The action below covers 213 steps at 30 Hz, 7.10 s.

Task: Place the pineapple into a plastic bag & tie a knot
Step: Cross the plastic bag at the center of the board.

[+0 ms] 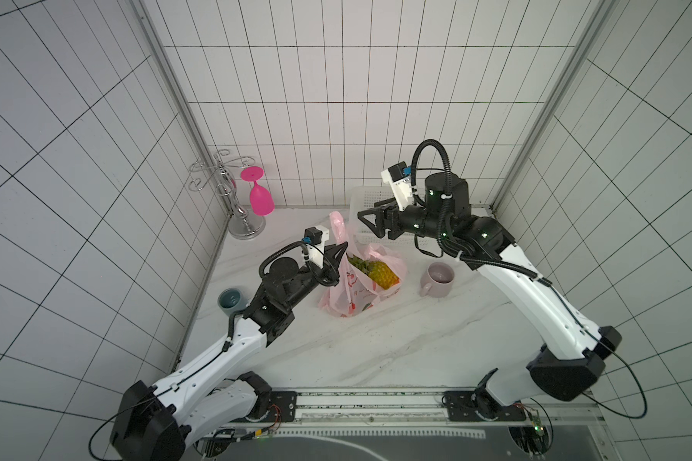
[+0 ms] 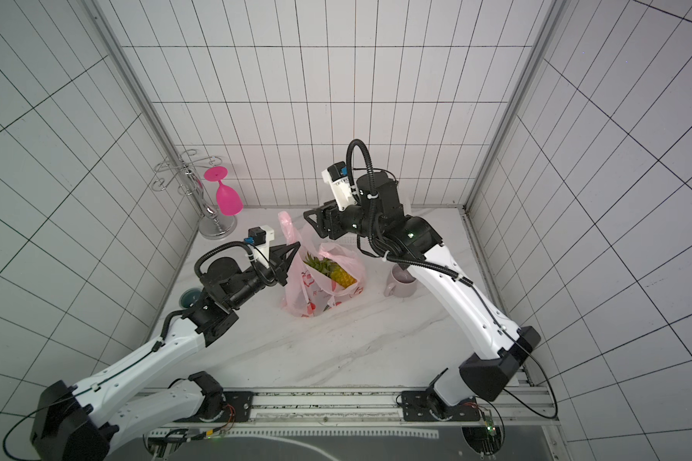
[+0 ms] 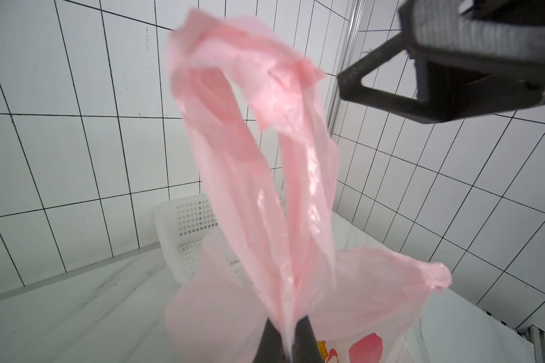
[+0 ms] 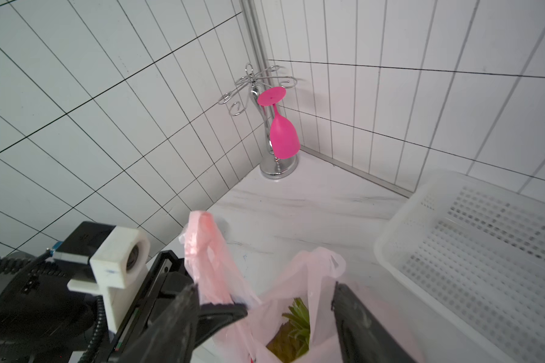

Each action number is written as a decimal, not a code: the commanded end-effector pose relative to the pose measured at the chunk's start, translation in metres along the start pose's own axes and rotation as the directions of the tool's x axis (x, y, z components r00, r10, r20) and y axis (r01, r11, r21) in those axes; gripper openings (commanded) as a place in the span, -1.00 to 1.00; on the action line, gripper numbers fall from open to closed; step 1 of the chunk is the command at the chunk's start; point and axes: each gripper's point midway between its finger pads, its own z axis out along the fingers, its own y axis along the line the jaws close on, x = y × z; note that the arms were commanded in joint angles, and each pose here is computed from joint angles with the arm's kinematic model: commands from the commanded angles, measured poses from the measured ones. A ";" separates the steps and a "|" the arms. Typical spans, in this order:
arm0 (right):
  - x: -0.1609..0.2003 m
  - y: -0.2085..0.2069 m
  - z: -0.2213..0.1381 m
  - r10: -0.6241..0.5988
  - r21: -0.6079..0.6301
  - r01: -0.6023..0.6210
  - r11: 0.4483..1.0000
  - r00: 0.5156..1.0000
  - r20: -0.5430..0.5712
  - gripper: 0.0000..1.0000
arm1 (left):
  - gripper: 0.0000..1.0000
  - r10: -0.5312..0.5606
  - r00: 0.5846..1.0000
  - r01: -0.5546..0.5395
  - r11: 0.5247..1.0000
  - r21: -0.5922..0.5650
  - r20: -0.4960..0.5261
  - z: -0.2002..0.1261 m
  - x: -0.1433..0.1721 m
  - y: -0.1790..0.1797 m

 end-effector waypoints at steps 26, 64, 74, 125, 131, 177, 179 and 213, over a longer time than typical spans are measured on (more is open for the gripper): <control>0.095 -0.021 0.006 -0.165 0.213 0.226 0.950 0.948 -0.272 -0.72 | -1.00 -0.066 0.998 0.066 0.998 0.012 0.009 -0.011 -0.009 0.002; 0.066 0.095 -0.011 -0.309 -0.408 0.281 0.869 0.951 -0.003 -1.00 | -0.98 -0.086 0.907 0.163 0.974 0.156 -0.412 -0.030 0.004 0.003; 0.069 0.109 0.001 -0.327 -0.507 0.263 0.821 0.944 -0.040 -1.00 | -0.84 0.076 0.874 0.021 0.981 0.193 -0.481 -0.015 0.006 -0.017; 0.095 0.067 0.020 -0.252 -0.547 0.150 0.823 0.961 -0.116 -1.00 | 0.07 0.228 0.857 0.023 0.879 0.477 -0.462 -0.038 0.005 -0.093; 0.083 0.081 0.018 -0.213 -0.614 0.122 0.780 0.974 -0.077 -1.00 | 0.08 0.201 0.866 0.032 0.892 0.451 -0.458 -0.031 0.005 -0.085; 0.081 0.033 0.017 -0.031 -0.415 -0.012 0.910 0.995 -0.098 0.11 | -1.00 0.131 0.905 0.058 0.905 0.422 -0.404 -0.023 0.005 -0.078; 0.083 0.037 0.018 -0.033 -0.437 -0.017 0.899 0.994 -0.107 -0.27 | -1.00 0.131 0.906 0.056 0.906 0.419 -0.404 -0.022 0.005 -0.077; -0.015 0.055 0.046 -0.116 -0.473 0.096 0.876 0.993 -0.012 -1.00 | -1.00 -0.036 0.986 0.027 0.998 -0.054 -0.163 -0.014 -0.059 -0.053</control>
